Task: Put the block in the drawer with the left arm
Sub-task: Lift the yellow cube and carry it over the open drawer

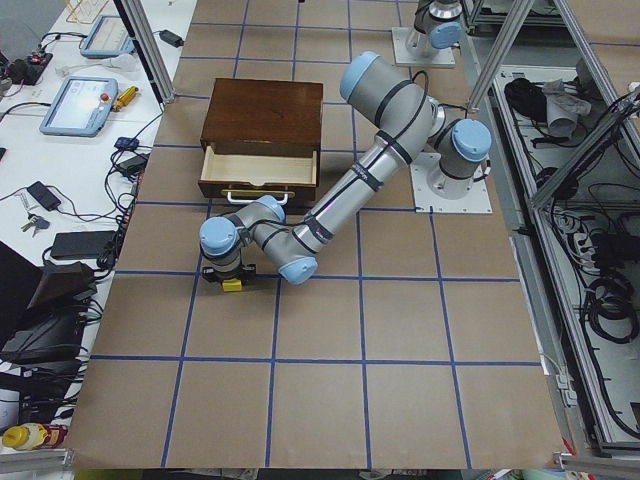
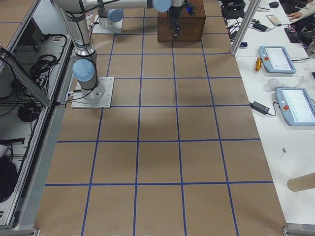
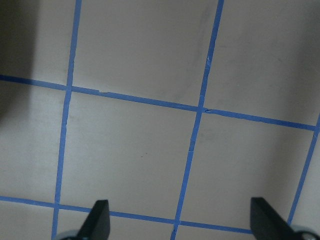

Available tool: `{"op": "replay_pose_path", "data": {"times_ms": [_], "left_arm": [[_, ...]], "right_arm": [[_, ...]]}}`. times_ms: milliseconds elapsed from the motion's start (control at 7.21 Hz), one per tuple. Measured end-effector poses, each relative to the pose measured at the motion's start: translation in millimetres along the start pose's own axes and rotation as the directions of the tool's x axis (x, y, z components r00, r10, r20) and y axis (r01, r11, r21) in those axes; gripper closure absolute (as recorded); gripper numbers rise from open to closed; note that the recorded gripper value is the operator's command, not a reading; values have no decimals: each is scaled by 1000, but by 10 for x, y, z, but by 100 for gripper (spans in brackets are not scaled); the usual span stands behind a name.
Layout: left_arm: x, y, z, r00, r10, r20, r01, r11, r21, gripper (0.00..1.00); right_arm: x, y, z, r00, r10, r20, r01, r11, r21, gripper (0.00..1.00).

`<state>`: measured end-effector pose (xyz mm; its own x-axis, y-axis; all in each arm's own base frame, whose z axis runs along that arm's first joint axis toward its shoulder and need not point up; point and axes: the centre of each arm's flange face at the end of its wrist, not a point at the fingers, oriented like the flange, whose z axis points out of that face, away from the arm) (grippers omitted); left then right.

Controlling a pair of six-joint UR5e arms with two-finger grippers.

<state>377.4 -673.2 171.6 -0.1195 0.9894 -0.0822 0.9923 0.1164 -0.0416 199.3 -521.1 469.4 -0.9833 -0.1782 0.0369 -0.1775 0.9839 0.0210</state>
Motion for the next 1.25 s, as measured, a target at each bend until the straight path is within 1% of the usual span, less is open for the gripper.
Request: {"op": "replay_pose_path", "data": {"times_ms": [277, 416, 555, 694, 832, 971, 1110, 1249], "left_arm": [[-1, -1, -12, 1000, 0, 2, 0, 1000, 0, 78], [-5, -25, -74, 1000, 1, 5, -1, 1000, -1, 78], [-17, -116, -248, 1000, 8, 8, -8, 1000, -3, 79], [-19, -266, -546, 1000, 19, 4, -19, 1000, -2, 79], [37, -410, -936, 1000, 23, -7, -23, 1000, 4, 79], [148, -553, -1366, 999, 23, -22, -23, 1000, 13, 78], [302, -723, -1837, 999, 10, -39, -9, 1000, 22, 78], [446, -910, -2226, 999, -9, -50, 11, 1000, 27, 78]], "right_arm": [[0, 0, 0, 1000, -1, 0, 1, 1000, 0, 0], [0, 0, 0, 1000, -1, 0, 1, 1000, 0, 0], [0, 0, 0, 1000, 0, 0, 0, 1000, 0, 0], [0, 0, 0, 1000, -1, 0, 1, 1000, 0, 0], [0, 0, -1, 1000, -1, 0, 1, 1000, 0, 0], [0, 0, -1, 1000, 0, 0, 0, 1000, 0, 0], [0, 0, -1, 1000, 0, 0, 0, 1000, 0, 0], [0, 0, 0, 1000, 0, 0, 0, 1000, 0, 0]]}}
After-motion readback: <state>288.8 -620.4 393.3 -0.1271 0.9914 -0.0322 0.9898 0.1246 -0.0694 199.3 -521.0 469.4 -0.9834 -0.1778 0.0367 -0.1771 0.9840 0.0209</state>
